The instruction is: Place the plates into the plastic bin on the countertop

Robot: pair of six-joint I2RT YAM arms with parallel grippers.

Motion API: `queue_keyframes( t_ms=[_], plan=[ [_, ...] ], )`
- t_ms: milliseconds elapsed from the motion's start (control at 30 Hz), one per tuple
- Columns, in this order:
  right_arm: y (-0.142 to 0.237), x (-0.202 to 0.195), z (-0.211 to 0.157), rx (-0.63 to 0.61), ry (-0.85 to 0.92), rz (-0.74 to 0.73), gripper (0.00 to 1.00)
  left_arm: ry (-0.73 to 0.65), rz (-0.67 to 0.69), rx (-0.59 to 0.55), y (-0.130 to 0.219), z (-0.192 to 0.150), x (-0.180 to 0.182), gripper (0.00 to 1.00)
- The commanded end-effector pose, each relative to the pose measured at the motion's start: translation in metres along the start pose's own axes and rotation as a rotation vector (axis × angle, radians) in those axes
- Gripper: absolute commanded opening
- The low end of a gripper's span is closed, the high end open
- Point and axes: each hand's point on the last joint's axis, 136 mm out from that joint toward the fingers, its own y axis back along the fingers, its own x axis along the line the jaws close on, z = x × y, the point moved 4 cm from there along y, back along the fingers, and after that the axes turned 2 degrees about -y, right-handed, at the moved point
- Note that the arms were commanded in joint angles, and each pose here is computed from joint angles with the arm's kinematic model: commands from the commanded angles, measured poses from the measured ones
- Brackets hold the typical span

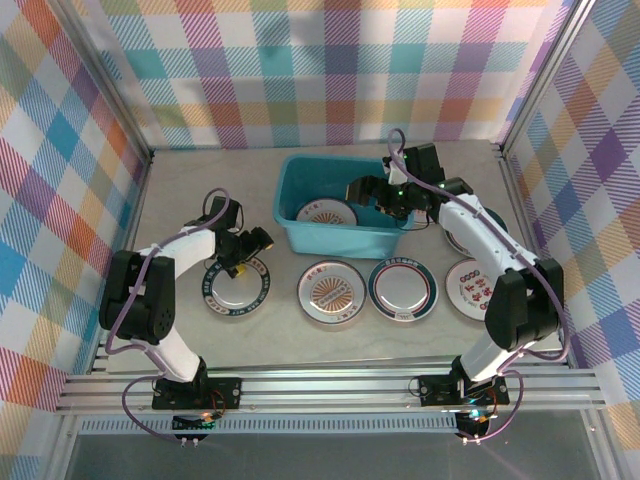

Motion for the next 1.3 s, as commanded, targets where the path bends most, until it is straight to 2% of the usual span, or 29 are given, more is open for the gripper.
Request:
queue_keyframes(
  t_ms=[0, 133, 333, 533, 733, 933, 1267],
  plan=[
    [0.018, 0.016, 0.006, -0.036, 0.046, 0.034, 0.99, -0.037, 0.119, 0.03, 0.012, -0.016, 0.019, 0.91],
    [0.019, 0.018, 0.006, -0.035, 0.053, 0.045, 0.99, -0.056, 0.16, -0.027, 0.037, -0.017, 0.025, 0.92],
    [0.016, 0.022, 0.007, -0.018, 0.061, 0.073, 0.99, -0.008, 0.185, -0.137, 0.069, -0.019, 0.038, 0.93],
    [0.017, 0.023, 0.004, 0.006, 0.075, 0.081, 0.99, 0.128, 0.281, -0.157, 0.08, -0.038, 0.081, 0.94],
    [0.018, 0.023, -0.001, 0.024, 0.08, 0.084, 0.99, 0.24, 0.294, -0.222, 0.091, -0.048, 0.11, 0.96],
    [0.019, 0.024, -0.002, 0.033, 0.09, 0.088, 0.99, 0.263, 0.295, -0.19, 0.088, -0.046, 0.123, 0.96],
    [0.016, 0.022, -0.001, 0.034, 0.078, 0.078, 0.99, 0.221, 0.24, -0.097, 0.062, -0.04, 0.123, 0.93]
  ],
)
